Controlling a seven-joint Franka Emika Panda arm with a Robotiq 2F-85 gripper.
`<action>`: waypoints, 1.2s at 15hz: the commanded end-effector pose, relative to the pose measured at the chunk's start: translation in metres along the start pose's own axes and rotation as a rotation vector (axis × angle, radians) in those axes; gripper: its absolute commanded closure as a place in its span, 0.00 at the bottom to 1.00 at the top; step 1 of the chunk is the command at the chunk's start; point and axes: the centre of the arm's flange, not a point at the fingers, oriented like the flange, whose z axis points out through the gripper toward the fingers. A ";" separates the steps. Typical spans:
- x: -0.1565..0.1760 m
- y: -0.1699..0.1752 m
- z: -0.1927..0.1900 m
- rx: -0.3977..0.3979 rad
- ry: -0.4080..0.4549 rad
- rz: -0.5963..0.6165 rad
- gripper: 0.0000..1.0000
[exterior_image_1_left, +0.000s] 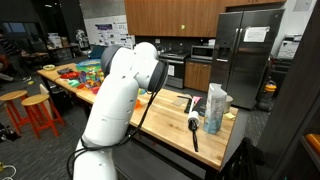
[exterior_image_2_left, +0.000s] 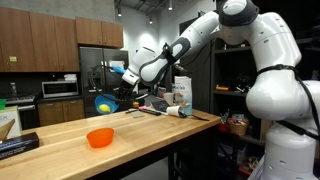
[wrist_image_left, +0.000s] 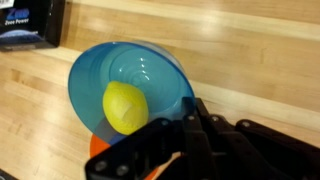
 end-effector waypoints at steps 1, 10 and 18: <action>0.036 -0.030 -0.063 0.086 -0.160 0.072 0.99; 0.126 -0.056 -0.058 0.157 0.036 -0.037 0.99; 0.109 -0.039 -0.051 0.199 0.053 -0.009 0.99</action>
